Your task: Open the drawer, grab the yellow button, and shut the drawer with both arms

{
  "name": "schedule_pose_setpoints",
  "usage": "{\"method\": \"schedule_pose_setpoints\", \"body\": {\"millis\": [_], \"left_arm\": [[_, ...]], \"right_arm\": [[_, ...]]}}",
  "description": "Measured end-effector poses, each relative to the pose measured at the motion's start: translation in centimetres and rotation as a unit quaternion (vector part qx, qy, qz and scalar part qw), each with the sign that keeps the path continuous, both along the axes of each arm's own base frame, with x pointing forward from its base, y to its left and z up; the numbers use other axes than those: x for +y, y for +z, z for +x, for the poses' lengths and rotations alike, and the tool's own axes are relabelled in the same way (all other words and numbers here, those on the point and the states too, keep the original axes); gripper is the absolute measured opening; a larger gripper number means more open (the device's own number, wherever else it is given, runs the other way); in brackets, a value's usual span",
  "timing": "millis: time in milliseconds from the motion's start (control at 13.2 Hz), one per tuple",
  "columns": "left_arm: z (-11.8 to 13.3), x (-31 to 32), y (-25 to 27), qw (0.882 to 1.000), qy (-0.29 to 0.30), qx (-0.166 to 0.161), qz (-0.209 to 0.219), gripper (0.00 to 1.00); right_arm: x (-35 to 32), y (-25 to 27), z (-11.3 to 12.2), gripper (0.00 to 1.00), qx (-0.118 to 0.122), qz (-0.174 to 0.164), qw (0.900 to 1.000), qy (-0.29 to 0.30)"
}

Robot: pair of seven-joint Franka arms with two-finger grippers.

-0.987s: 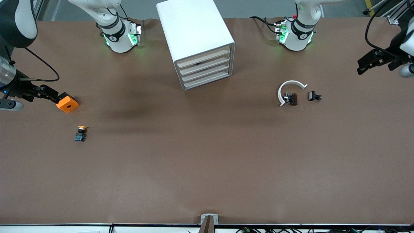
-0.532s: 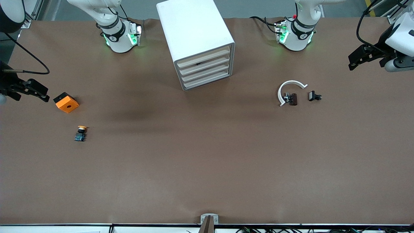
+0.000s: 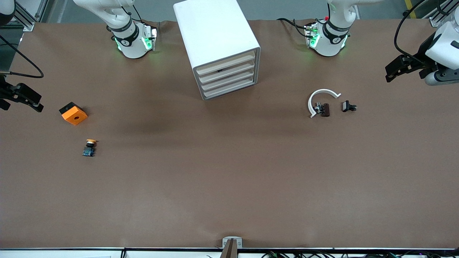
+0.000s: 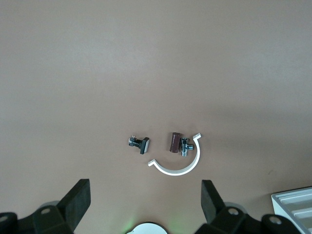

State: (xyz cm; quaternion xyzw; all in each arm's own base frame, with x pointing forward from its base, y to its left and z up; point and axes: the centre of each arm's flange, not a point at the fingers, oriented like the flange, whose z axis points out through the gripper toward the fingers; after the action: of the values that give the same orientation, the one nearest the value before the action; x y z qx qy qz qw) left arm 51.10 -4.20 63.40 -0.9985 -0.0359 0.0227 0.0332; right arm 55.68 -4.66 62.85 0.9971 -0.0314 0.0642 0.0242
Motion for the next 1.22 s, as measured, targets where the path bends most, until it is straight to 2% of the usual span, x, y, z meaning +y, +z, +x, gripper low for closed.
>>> {"method": "schedule_pose_setpoints", "body": {"millis": [304,456,608,1215], "left_arm": [[0.2,0.2,-0.4,1.0,0.002,0.003,0.0,1.0],[0.3,0.6,-0.5,1.0,0.006,0.005,0.0,1.0],[0.4,1.2,-0.6,1.0,0.007,0.007,-0.001,1.0],[0.4,0.9,-0.3,1.0,-0.004,0.004,-0.016,1.0]], "right_arm": [[-0.9,2.0,-0.8,1.0,0.013,0.007,1.0,-0.011],[-1.2,2.1,-0.9,1.0,0.01,0.04,0.999,-0.018],[-1.7,2.1,-0.9,1.0,0.008,0.051,0.998,-0.022],[-1.3,2.1,-0.9,1.0,0.01,0.039,0.999,-0.016]]}}
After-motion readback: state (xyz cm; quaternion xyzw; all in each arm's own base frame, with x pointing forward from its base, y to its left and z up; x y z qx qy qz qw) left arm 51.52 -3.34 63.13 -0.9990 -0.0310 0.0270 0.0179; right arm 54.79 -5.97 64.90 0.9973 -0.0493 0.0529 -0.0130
